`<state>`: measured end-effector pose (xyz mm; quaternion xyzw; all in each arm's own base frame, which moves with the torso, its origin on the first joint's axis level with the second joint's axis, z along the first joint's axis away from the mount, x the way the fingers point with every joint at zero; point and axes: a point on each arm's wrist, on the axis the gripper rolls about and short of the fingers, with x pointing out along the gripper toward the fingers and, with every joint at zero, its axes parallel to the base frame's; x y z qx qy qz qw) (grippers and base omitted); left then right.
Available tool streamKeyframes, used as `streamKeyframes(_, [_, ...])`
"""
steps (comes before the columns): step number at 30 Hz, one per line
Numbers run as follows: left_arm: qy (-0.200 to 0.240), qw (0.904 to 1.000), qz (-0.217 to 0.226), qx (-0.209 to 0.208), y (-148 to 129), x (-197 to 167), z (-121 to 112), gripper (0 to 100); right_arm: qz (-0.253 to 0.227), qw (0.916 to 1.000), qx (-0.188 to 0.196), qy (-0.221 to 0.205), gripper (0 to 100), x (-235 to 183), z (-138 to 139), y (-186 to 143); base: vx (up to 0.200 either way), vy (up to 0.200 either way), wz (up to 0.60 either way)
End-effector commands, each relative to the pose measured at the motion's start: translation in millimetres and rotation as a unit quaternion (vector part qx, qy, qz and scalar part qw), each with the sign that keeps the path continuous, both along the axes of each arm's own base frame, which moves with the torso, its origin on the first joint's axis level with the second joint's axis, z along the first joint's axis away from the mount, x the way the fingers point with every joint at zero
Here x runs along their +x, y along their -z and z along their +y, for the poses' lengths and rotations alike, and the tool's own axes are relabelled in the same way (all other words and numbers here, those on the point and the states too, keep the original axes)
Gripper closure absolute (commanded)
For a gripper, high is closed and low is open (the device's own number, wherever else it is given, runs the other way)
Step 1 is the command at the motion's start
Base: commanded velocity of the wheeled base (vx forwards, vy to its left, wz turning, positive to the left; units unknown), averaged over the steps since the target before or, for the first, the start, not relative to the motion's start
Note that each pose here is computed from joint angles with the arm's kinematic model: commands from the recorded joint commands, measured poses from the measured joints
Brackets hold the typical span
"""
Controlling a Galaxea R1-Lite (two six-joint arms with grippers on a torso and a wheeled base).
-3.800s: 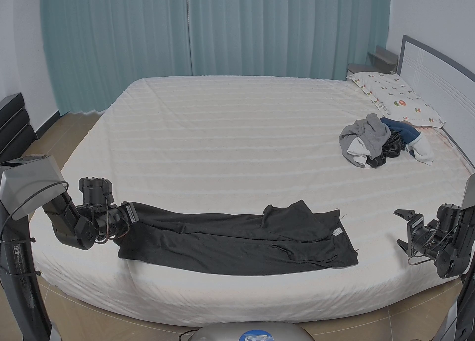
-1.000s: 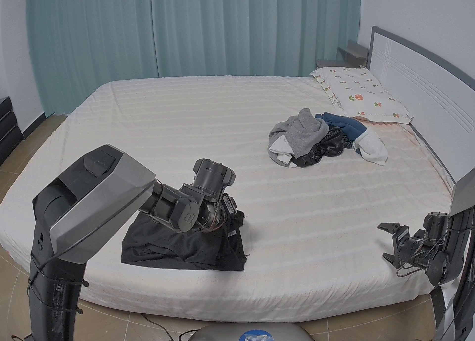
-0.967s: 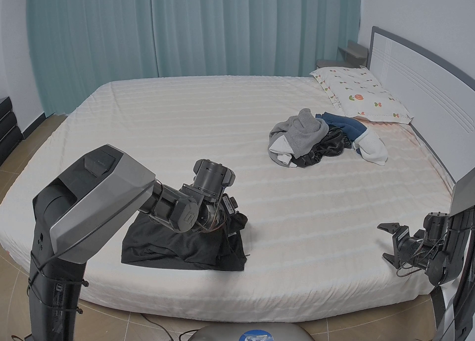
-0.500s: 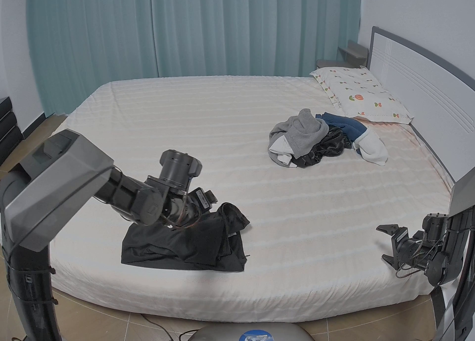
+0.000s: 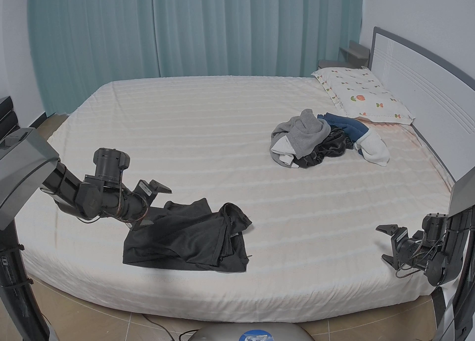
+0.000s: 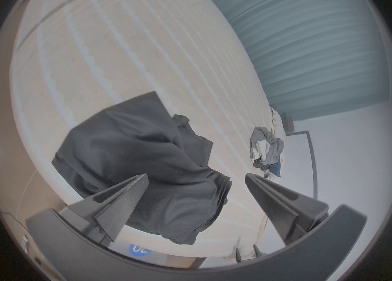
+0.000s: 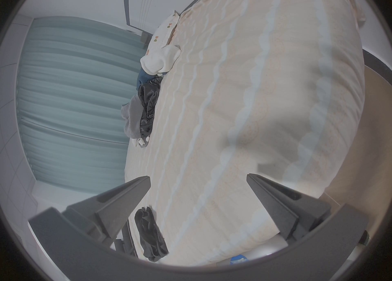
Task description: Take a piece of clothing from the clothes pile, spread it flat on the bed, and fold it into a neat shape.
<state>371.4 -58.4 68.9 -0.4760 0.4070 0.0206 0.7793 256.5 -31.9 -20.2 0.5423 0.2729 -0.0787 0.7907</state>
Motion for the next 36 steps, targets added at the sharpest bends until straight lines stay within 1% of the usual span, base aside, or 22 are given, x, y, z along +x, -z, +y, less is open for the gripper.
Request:
streamKeyframes(1, [-0.031,0.9990,0.024,-0.023,12.5,0.9,34.2,0,-0.008,0.9999,-0.010,-0.011,0,2.7,3.0,-0.5,0.000,0.200,0.00])
streamKeyframes(2, [-0.034,0.9988,0.027,-0.023,15.8,2.2,36.4,0,-0.008,0.9999,-0.010,-0.011,0,2.7,3.0,-0.5,0.000,0.200,0.00])
streamKeyframes(4, [-0.041,0.9984,0.032,-0.023,21.4,4.7,42.0,0,-0.010,0.9995,-0.012,-0.026,0,1.5,10.7,-3.2,0.000,0.200,0.00])
streamKeyframes(7, [-0.039,0.9986,0.031,-0.020,27.3,5.4,43.2,0,-0.008,0.9994,-0.011,-0.032,0,0.7,14.7,-2.9,0.000,0.200,0.00])
streamKeyframes(10, [-0.045,0.9983,0.034,-0.017,33.4,7.1,44.5,0,-0.014,0.9995,-0.018,-0.023,0,3.4,14.8,-4.2,0.000,0.200,0.00])
streamKeyframes(12, [-0.048,0.9981,0.035,-0.017,34.0,7.2,46.8,0,-0.015,0.9993,-0.021,-0.026,0,4.1,18.1,-4.7,0.000,0.200,0.00])
streamKeyframes(17, [-0.050,0.9979,0.036,-0.022,34.0,7.2,48.4,0,-0.028,0.9962,-0.039,-0.073,0,7.3,56.9,-8.0,0.000,0.200,0.00])
streamKeyframes(18, [-0.051,0.9978,0.036,-0.022,33.5,7.1,49.0,0,-0.030,0.9958,-0.042,-0.076,0,8.1,60.8,-8.3,0.000,0.200,0.00])
streamKeyframes(21, [-0.051,0.9977,0.038,-0.023,34.1,6.4,49.5,0,-0.060,0.9912,-0.060,-0.101,0,15.5,92.7,-14.3,0.000,0.200,0.00])
streamKeyframes(24, [-0.050,0.9978,0.037,-0.022,34.1,6.4,49.5,0,-0.096,0.9855,-0.064,-0.125,0,26.5,110.5,-25.9,0.000,0.200,0.00])
streamKeyframes(27, [-0.050,0.9978,0.037,-0.019,34.7,6.5,49.1,0,-0.114,0.9829,-0.065,-0.130,0,44.4,118.3,-43.1,0.000,0.200,0.00])
streamKeyframes(30, [-0.050,0.9979,0.037,-0.017,35.2,6.7,48.6,0,-0.111,0.9832,-0.064,-0.129,0,55.8,121.1,-50.8,0.000,0.200,0.00])
streamKeyframes(31, [-0.049,0.9980,0.037,-0.015,35.5,6.4,48.0,0,-0.114,0.9833,-0.061,-0.128,0,62.7,123.0,-55.2,0.000,0.000,0.00])
streamKeyframes(36, [-0.051,0.9980,0.035,-0.015,36.4,4.9,47.6,0,-0.106,0.9837,-0.060,-0.133,0,61.3,122.8,-50.1,0.000,0.000,0.00])
